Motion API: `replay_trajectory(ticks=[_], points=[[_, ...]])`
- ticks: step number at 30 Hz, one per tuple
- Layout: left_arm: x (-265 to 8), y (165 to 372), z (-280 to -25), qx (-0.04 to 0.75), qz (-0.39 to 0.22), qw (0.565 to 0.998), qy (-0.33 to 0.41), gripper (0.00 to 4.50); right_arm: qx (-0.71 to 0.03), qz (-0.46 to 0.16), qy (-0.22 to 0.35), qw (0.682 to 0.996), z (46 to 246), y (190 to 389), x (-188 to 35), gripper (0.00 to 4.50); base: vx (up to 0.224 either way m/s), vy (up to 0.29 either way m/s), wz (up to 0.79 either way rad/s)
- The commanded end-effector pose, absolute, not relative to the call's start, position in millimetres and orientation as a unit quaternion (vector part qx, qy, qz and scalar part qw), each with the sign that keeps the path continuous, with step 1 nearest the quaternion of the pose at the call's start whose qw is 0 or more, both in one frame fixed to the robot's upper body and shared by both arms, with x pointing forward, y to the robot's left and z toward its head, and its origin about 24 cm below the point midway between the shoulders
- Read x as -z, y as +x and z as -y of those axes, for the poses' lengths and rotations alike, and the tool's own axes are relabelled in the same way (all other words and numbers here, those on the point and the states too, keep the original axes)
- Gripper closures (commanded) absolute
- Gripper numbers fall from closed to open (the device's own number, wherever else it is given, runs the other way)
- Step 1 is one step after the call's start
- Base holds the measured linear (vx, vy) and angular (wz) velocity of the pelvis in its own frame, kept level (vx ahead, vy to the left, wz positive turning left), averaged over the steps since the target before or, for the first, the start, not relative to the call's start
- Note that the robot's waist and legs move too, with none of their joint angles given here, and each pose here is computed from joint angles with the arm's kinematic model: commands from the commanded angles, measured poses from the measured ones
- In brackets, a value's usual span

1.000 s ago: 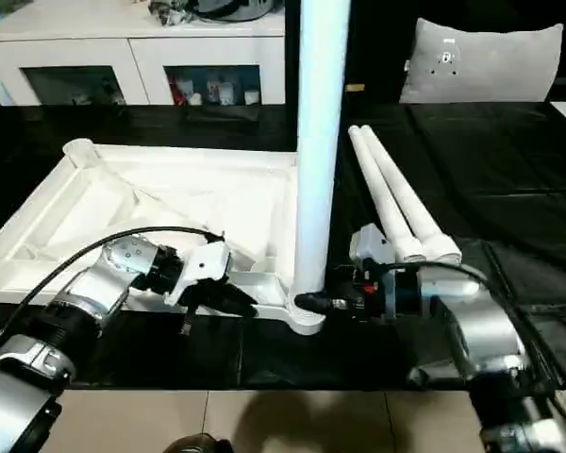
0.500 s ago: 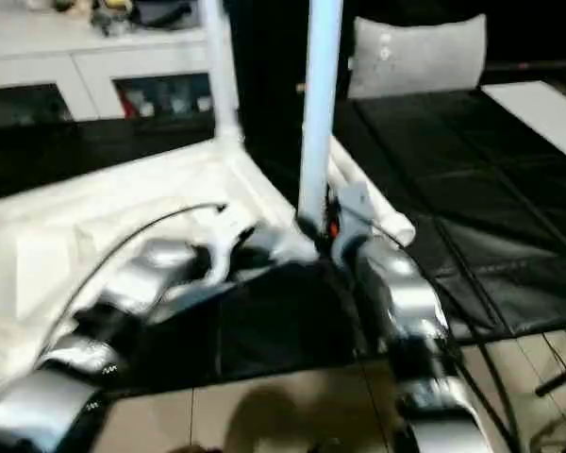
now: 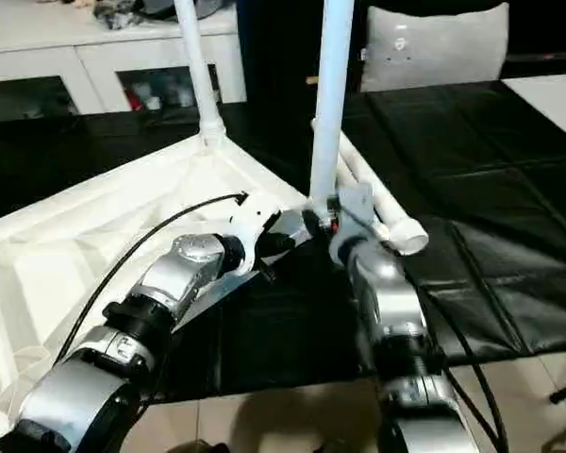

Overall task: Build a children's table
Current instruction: Rotate table base

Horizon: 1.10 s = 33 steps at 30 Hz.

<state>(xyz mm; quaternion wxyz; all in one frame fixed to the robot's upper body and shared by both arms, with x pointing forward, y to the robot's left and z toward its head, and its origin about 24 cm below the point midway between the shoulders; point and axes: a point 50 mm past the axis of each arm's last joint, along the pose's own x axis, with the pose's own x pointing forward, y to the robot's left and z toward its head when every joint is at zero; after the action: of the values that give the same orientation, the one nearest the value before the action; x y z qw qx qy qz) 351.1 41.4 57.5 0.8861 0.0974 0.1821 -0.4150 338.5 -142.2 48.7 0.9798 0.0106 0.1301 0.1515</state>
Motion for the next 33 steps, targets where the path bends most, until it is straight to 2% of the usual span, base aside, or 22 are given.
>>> replay_trajectory(ticks=[1,5,9,10,15,23,26,30,33], points=[[-92,366,-44,0.414,-0.1,0.896,0.122,4.5,-0.161,-0.123,0.012,0.979,149.0,331.5,-50,0.73,0.0,0.0,0.0],[-93,372,-48,0.406,-0.095,0.899,0.136,4.5,-0.161,-0.101,0.002,0.982,157.3,323.8,-55,0.38,0.0,0.0,0.0],[-96,377,-50,0.397,-0.086,0.903,0.142,4.5,-0.161,-0.082,0.016,0.983,158.9,320.9,-61,0.03,0.0,0.0,0.0],[-100,380,-52,0.394,-0.083,0.907,0.122,4.23,-0.163,-0.072,0.022,0.984,155.9,320.2,-65,0.01,0.0,0.0,0.0],[-102,385,-56,0.386,-0.079,0.913,0.109,3.85,-0.182,-0.081,0.022,0.98,148.2,316.0,-67,0.0,0.0,0.0,0.0],[-101,386,-63,0.39,-0.078,0.912,0.097,3.25,-0.174,-0.085,0.019,0.981,148.3,310.7,-65,0.0,0.0,0.0,0.0],[-105,387,-74,0.378,-0.065,0.918,0.099,3.02,-0.178,-0.09,0.017,0.98,148.8,308.4,-65,0.0,0.0,0.0,0.0],[-114,387,-106,0.352,-0.047,0.926,0.13,2.77,-0.214,-0.115,-0.01,0.97,143.2,304.0,-61,0.0,0.0,0.0,0.0],[-117,385,-118,0.342,-0.048,0.928,0.138,2.77,-0.217,-0.126,-0.016,0.968,142.4,303.5,-59,0.0,0.0,0.0,0.0]])
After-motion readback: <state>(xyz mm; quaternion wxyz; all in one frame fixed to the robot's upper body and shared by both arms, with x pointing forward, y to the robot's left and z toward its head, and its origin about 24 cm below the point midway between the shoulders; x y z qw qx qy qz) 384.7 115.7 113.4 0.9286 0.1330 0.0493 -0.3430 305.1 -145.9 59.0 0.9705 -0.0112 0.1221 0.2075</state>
